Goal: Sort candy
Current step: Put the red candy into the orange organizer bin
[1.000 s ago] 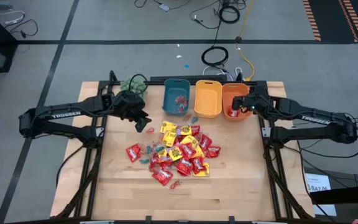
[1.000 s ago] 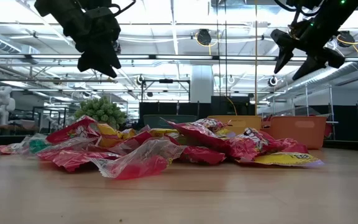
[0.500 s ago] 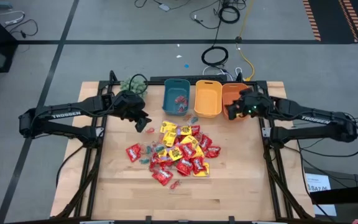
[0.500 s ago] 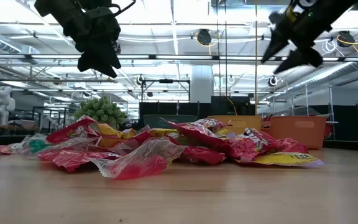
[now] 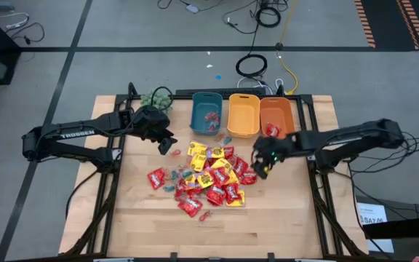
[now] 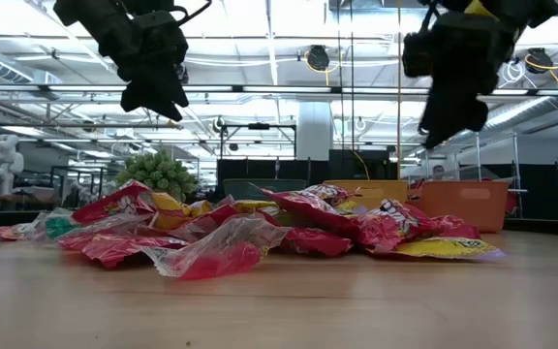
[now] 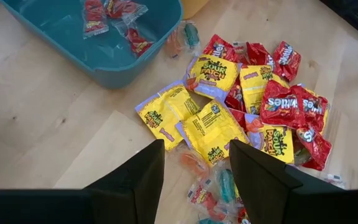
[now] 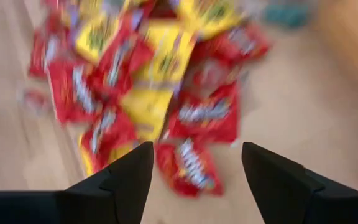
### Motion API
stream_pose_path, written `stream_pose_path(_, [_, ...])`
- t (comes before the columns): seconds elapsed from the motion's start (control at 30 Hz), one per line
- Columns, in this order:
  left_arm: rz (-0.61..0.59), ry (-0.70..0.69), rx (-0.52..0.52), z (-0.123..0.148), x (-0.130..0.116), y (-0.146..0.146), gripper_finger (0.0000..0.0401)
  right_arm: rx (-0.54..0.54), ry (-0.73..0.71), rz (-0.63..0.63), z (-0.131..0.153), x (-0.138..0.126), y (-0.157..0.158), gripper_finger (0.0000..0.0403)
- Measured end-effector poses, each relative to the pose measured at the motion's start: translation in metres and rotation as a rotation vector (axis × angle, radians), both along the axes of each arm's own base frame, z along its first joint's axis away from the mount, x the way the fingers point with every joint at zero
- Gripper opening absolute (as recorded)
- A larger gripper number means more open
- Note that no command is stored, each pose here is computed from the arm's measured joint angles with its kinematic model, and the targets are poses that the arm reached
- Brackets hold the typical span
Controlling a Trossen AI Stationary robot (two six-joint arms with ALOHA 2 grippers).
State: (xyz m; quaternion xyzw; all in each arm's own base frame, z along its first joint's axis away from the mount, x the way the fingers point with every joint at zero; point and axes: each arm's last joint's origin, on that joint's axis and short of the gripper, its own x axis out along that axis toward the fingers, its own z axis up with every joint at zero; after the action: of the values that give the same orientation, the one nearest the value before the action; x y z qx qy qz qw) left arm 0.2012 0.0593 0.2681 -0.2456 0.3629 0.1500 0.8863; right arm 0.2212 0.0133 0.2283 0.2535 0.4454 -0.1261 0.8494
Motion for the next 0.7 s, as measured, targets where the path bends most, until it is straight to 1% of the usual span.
stream_pose_path(0.17, [0.0, 0.0, 0.0, 0.0, 0.0, 0.0, 0.0191, 0.026, 0.136, 0.036, -0.029, 0.013, 0.024, 0.0227])
stream_pose_path(0.3, [0.0, 0.0, 0.0, 0.0, 0.0, 0.0, 0.0191, 0.014, 0.213, 0.053, -0.053, 0.024, 0.036, 0.0227])
stream_pose_path(0.4, [0.0, 0.0, 0.0, 0.0, 0.0, 0.0, 0.0191, -0.011, 0.264, 0.03, -0.072, 0.032, 0.038, 0.0226])
stream_pose_path(0.53, [0.003, 0.002, 0.009, 0.0, 0.0, 0.0, 0.0191, -0.01, 0.323, -0.011, -0.093, 0.039, 0.039, 0.0222])
stream_pose_path(0.6, [-0.015, 0.014, 0.064, 0.0, 0.0, 0.001, 0.0191, -0.007, 0.346, -0.038, -0.099, 0.04, 0.039, 0.0204])
stream_pose_path(0.63, [-0.039, 0.021, 0.1, 0.0, 0.0, 0.001, 0.0191, -0.002, 0.357, -0.046, -0.1, 0.04, 0.04, 0.0189])
stream_pose_path(0.7, [-0.101, 0.033, 0.165, 0.0, 0.0, 0.001, 0.0191, 0.009, 0.367, -0.058, -0.099, 0.038, 0.04, 0.0145])
